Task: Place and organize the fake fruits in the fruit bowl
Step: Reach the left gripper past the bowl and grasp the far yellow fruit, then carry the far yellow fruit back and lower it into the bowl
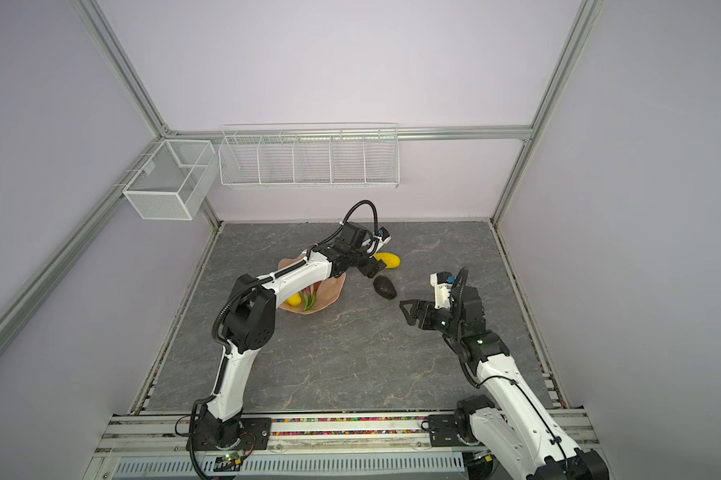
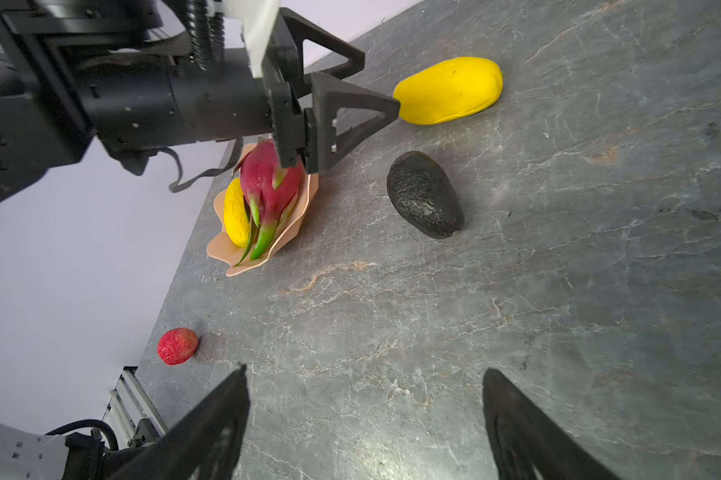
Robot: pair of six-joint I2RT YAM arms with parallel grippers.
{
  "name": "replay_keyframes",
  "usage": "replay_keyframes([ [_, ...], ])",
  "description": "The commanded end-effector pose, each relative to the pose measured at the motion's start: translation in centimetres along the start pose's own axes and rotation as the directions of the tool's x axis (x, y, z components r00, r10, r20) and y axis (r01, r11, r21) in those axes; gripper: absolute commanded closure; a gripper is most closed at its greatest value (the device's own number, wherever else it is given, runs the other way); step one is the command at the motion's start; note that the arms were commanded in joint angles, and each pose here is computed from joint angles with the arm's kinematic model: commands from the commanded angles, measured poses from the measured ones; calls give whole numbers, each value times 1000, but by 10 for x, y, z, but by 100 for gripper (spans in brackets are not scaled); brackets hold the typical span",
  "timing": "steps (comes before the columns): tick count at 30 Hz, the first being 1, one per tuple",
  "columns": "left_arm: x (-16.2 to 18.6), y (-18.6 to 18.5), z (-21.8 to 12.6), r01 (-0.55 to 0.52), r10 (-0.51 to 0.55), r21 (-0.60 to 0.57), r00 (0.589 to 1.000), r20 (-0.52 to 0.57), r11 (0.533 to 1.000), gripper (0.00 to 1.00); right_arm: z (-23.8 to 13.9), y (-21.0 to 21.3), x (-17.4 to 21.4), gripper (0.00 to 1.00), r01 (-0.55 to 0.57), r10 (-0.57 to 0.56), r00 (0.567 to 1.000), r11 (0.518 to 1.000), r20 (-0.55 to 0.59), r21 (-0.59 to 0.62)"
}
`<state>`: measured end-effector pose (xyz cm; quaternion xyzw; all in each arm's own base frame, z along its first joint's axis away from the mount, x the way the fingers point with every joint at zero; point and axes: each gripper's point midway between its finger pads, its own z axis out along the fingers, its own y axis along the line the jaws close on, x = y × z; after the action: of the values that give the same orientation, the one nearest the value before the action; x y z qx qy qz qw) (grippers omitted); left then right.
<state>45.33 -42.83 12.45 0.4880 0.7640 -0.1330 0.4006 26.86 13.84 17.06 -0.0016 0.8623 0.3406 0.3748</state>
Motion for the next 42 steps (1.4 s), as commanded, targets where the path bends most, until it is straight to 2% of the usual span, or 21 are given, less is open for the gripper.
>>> replay_keyframes([
  [1,-6,1,16,-193,192,50,981,28,980,20,0,-1,7,11,-5,5,1000,1000,-26,-12],
  [9,6,9,59,-155,156,50,988,-6,987,20,6,0,4,11,15,-17,999,999,-49,-33],
  [14,19,7,74,-144,148,77,988,-42,987,20,9,-11,0,11,-11,10,999,1000,-39,-22],
  [20,22,10,74,-122,127,99,990,-53,988,20,13,-13,-5,11,-14,13,999,1000,-35,-28],
  [29,37,11,71,-110,132,191,986,-105,975,23,12,-17,-8,11,-17,17,1000,1000,-24,-11],
  [36,45,3,68,-151,183,244,976,-115,958,18,15,-21,-13,11,-19,19,1000,1000,-11,6],
  [42,51,6,71,-183,218,237,967,-130,954,23,20,-24,-17,11,-31,31,999,999,-10,12],
])
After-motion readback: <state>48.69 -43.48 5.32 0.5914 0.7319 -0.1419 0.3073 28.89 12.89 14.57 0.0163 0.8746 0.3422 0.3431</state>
